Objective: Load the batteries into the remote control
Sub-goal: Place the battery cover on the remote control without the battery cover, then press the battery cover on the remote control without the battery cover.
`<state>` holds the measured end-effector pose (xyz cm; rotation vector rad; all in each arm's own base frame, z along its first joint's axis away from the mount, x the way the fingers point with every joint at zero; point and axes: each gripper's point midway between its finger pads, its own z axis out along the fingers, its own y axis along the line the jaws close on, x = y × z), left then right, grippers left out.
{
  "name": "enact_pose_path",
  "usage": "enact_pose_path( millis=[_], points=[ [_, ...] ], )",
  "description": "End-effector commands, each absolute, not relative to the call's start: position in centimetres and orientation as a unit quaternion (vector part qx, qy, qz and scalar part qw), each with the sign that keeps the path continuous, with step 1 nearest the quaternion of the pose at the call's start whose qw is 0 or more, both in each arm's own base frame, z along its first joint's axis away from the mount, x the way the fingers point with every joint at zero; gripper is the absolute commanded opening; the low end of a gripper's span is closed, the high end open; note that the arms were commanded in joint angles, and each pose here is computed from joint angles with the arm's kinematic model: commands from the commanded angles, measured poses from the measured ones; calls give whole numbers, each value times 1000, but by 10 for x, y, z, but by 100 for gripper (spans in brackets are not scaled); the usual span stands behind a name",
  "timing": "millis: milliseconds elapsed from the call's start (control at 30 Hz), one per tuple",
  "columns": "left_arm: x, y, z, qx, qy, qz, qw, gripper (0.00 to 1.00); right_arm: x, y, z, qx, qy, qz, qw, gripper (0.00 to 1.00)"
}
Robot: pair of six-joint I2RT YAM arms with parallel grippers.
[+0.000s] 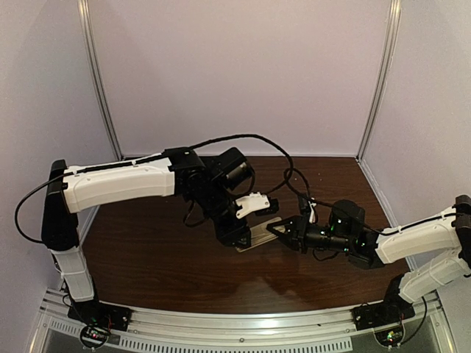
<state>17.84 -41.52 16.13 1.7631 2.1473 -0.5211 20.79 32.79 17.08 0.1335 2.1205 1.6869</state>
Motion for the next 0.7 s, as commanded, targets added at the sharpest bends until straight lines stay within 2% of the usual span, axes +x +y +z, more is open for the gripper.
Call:
enact_pose_path(
  millis=[0,333,667],
  points=[
    [177,-418,166,624,743,-182,163,54,206,329,202,37,727,644,235,0],
    [194,-416,179,609,752,-152,203,69,205,328,202,39,728,644,232,0],
    [199,-406,190,603,754,-142,219,71,207,326,200,42,729,642,234,0]
  ],
)
